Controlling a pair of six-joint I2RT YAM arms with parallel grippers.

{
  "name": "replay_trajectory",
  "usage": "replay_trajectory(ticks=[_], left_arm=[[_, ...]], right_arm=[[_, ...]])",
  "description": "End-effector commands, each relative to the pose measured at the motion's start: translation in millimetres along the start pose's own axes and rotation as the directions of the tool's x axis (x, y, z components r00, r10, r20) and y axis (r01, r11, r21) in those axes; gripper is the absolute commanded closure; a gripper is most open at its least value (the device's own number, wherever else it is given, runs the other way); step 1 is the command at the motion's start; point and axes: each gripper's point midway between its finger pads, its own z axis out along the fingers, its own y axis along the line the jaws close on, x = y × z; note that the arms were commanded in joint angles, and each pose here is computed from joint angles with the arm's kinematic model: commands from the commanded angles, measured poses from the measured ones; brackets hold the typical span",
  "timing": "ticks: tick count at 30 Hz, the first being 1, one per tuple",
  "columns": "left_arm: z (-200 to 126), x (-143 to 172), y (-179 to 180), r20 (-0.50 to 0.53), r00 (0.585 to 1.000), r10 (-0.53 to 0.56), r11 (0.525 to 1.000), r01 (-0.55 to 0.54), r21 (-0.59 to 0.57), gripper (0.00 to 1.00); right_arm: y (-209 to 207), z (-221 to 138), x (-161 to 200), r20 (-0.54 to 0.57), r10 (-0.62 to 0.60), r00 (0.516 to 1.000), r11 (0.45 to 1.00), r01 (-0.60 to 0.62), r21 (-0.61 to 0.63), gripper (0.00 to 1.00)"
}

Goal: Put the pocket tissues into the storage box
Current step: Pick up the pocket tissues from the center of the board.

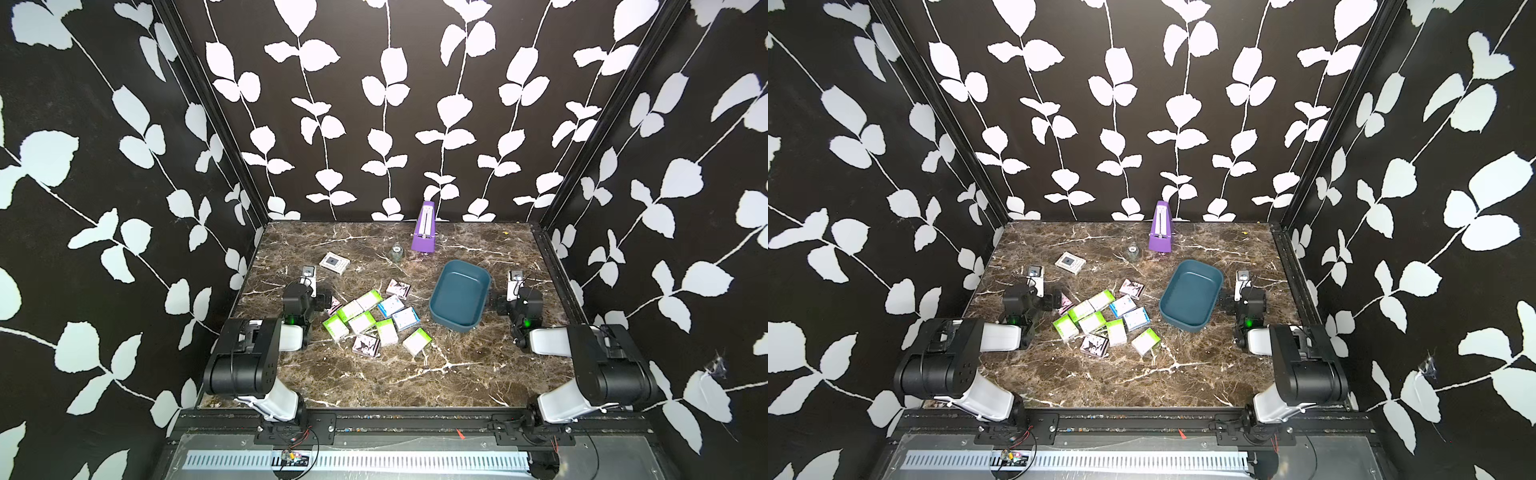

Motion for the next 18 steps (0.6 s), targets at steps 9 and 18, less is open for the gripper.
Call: replay_trajectory(ticks=[9, 18], left_arm=[[-0.3, -13.1, -0.8, 0.035, 0.999, 0.005, 1.000, -0.005, 0.008, 0.01], [-0.3, -13.6, -0.5, 0.037, 0.999, 0.001, 1.000, -0.001, 0.011, 0.01]], right_arm=[[-2.8, 2.1, -18.7, 0.053, 0.025, 0.998, 1.000, -0.025, -0.004, 0.01], [-3.0, 1.8, -18.4, 0.053, 0.026, 0.998, 1.000, -0.026, -0.007, 0.00]])
